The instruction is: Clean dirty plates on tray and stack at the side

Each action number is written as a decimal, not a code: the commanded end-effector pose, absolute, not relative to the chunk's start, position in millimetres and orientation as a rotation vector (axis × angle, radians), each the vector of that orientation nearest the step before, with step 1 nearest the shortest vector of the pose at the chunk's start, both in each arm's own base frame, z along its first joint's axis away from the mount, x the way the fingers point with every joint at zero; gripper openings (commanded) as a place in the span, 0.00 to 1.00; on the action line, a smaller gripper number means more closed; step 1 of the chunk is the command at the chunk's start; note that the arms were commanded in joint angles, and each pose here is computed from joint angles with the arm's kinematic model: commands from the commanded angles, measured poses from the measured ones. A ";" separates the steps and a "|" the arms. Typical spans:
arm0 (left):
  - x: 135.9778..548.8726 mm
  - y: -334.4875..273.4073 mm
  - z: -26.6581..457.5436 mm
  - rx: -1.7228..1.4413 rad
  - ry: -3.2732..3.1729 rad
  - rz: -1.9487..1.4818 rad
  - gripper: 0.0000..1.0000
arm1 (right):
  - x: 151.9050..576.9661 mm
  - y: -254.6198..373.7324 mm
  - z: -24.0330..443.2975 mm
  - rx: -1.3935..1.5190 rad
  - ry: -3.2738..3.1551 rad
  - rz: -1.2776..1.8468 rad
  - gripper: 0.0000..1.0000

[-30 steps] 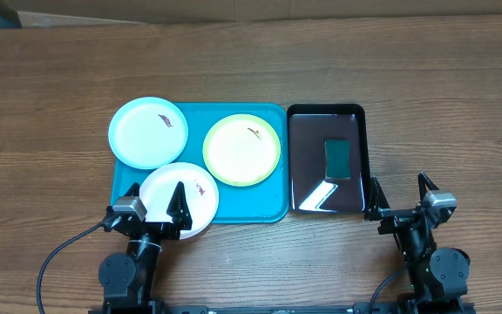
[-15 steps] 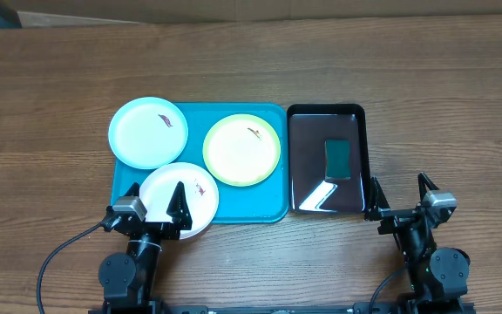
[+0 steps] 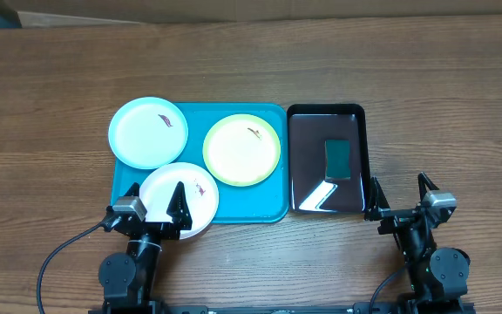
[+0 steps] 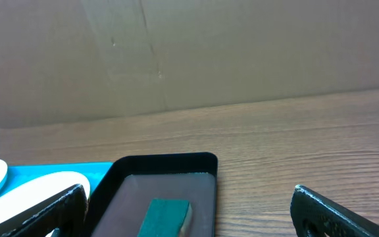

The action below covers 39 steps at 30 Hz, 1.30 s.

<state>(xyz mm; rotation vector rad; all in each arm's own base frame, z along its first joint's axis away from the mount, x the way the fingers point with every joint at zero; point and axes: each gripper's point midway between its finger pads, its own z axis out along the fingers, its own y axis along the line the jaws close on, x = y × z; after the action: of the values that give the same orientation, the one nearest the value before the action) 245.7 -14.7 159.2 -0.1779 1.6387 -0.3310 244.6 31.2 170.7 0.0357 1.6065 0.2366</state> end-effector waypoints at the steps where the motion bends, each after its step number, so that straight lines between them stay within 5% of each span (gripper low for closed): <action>1: 245.4 -14.4 159.1 -0.168 1.635 -0.316 1.00 | 245.0 28.4 169.7 0.050 1.599 0.228 1.00; 39: 243.9 -26.4 162.2 -0.114 1.631 -0.376 1.00 | 244.4 32.7 183.0 0.045 1.546 0.268 1.00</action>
<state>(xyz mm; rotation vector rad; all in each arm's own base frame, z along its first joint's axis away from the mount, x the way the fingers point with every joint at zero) 245.7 -14.8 159.8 -0.1768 1.6365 -0.3316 244.7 31.4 177.3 0.0340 1.5798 0.2396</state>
